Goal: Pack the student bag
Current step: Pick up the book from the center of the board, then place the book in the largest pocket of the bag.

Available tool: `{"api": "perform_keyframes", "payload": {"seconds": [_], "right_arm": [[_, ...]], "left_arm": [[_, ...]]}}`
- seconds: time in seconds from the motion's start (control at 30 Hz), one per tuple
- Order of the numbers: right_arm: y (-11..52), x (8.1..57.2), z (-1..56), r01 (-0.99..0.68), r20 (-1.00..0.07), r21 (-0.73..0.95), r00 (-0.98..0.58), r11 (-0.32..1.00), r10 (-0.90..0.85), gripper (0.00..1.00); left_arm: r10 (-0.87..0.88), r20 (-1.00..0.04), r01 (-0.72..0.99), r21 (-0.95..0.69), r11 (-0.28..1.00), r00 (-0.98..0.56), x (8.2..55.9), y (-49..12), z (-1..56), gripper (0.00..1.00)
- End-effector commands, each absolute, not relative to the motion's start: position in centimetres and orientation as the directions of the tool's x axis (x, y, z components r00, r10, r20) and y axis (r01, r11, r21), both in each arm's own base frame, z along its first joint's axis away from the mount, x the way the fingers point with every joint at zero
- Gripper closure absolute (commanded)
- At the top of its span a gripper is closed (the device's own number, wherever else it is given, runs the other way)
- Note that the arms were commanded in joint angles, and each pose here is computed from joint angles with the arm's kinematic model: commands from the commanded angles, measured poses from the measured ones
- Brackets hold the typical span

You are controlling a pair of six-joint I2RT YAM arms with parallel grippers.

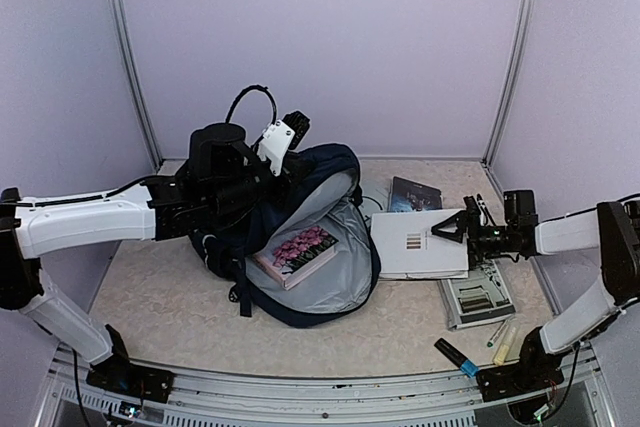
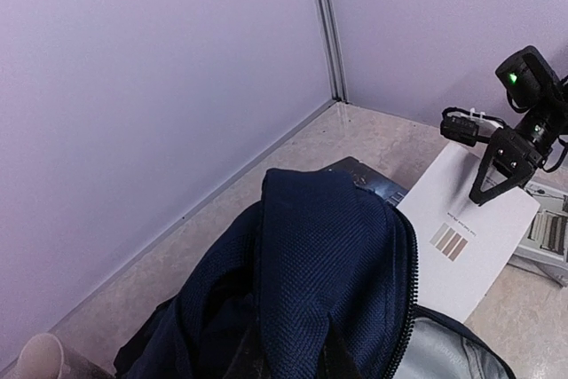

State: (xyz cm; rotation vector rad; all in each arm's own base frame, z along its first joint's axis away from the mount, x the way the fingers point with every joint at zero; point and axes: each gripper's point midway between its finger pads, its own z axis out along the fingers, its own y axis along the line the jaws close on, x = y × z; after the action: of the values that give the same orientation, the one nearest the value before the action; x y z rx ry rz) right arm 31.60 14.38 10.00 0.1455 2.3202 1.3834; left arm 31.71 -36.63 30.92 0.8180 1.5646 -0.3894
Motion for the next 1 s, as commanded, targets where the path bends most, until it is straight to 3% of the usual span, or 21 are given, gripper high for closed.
{"api": "perform_keyframes", "payload": {"seconds": [0.0, 0.07, 0.23, 0.5, 0.7, 0.77, 0.87, 0.97], "right_arm": [[17.3, 30.8, 13.6, -0.256, -0.366, 0.884, -0.9, 0.392, 0.236, 0.07], [17.5, 30.9, 13.6, -0.246, -0.359, 0.885, -0.902, 0.396, 0.242, 0.15], [16.6, 31.3, 13.6, -0.192, -0.35, 0.864, -0.894, 0.465, 0.279, 0.51], [13.2, 31.7, 17.2, -0.128, -0.403, 0.805, -0.834, 0.579, 0.376, 0.68], [11.6, 30.6, 23.3, -0.189, -0.491, 0.788, -0.767, 0.587, 0.413, 0.73], [12.6, 29.4, 25.6, -0.255, -0.501, 0.807, -0.774, 0.532, 0.388, 0.74], [15.5, 27.3, 26.4, -0.292, -0.429, 0.875, -0.838, 0.387, 0.337, 0.74], [18.8, 26.3, 24.4, -0.239, -0.367, 0.897, -0.872, 0.371, 0.325, 0.76]], "left_arm": [[0.197, -0.979, 0.692, 0.179, 0.699, 0.054, 32.0, -37.3, 33.3, 1.0], [0.197, -0.979, 0.691, 0.181, 0.7, 0.056, 31.9, -37.2, 33.5, 1.0], [0.19, -0.979, 0.669, 0.192, 0.718, 0.076, 31.6, -36.0, 34.6, 1.0], [0.192, -0.975, 0.607, 0.219, 0.764, 0.111, 31.5, -33.7, 36.7, 1.0], [0.199, -0.972, 0.576, 0.233, 0.783, 0.123, 31.8, -32.8, 37.3, 1.0], [0.2, -0.972, 0.57, 0.235, 0.788, 0.124, 32.0, -32.7, 37.3, 1.0], [0.186, -0.973, 0.567, 0.232, 0.791, 0.138, 32.0, -32.8, 38.0, 1.0], [0.159, -0.975, 0.589, 0.22, 0.778, 0.154, 31.5, -33.3, 38.7, 1.0]]}}
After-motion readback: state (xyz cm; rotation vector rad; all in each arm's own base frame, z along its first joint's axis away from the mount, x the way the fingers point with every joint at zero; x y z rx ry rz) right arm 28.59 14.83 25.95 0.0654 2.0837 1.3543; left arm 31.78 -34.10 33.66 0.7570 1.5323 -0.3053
